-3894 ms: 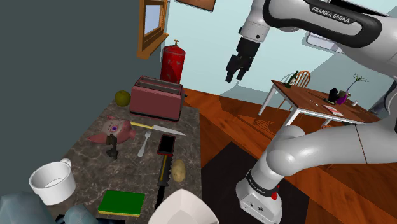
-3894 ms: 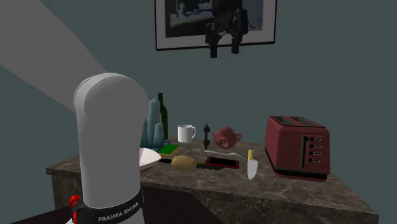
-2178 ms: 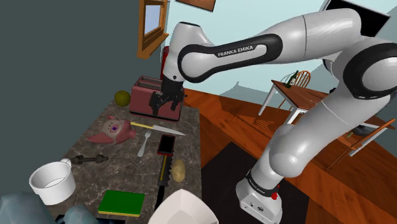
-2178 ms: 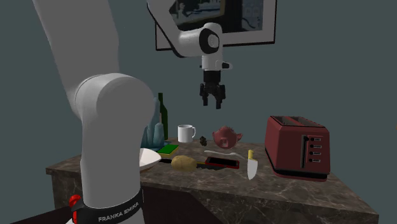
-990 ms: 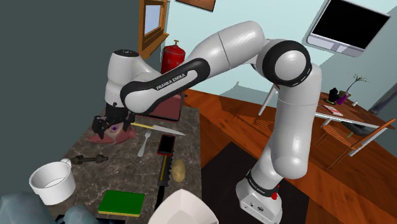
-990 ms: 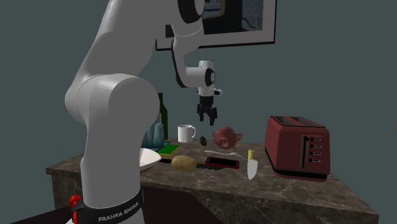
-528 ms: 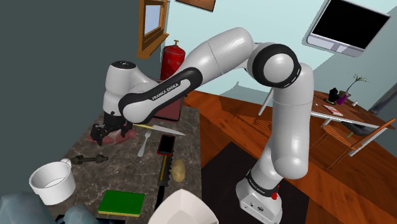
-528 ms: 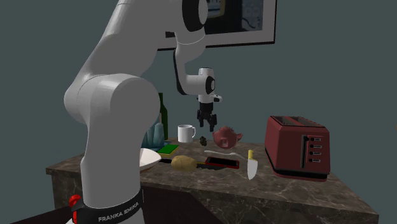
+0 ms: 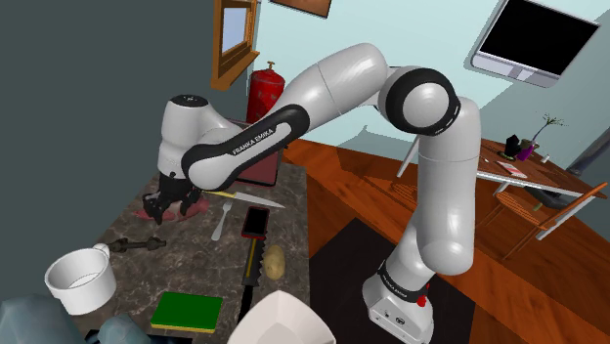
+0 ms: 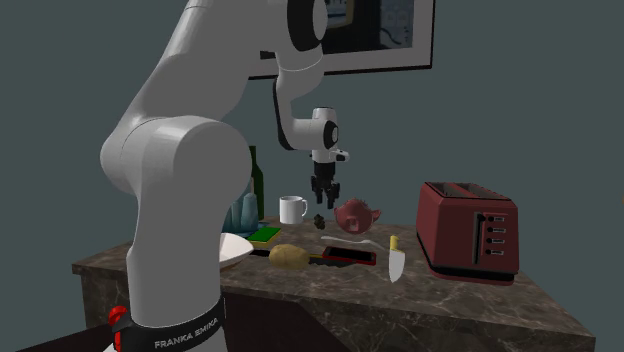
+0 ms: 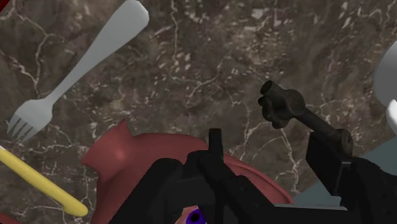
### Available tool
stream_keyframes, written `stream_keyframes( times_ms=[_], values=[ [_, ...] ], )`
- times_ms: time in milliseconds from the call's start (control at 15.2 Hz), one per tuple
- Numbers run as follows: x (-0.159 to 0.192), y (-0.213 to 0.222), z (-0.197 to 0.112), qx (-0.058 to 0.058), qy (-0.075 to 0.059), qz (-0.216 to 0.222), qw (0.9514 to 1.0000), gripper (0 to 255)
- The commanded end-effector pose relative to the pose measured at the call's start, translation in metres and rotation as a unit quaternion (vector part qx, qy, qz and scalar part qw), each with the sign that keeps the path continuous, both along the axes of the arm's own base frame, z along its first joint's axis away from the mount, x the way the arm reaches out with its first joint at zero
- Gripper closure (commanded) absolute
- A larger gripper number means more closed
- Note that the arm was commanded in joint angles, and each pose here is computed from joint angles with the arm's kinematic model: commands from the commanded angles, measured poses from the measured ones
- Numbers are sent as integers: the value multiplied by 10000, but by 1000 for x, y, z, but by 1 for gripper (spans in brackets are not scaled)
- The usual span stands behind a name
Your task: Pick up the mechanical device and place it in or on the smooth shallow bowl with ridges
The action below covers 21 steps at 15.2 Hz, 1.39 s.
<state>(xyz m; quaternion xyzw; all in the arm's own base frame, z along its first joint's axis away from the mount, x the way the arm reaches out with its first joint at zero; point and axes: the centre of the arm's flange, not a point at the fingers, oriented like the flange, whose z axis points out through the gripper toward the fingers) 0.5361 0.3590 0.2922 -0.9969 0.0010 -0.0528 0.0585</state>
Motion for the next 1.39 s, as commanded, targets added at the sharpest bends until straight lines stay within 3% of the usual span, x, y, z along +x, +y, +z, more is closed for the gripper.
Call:
stream_keyframes(
  times_ms=[0, 528, 594, 660, 792, 858, 990, 1320],
  values=[
    [0, 0, 0, 0, 0, 0, 10000, 255],
    [0, 0, 0, 0, 0, 0, 10000, 255],
    [0, 0, 0, 0, 0, 0, 10000, 0],
    [8, 19, -5, -295, 67, 441, 9986, 0],
    [17, 57, -19, -880, 200, 1318, 9872, 0],
    [20, 75, -28, -1170, 266, 1752, 9772, 0],
    [19, 108, -46, -1690, 384, 2531, 9518, 0],
    [20, 103, -72, -1690, 384, 2531, 9518, 0]
  ],
)
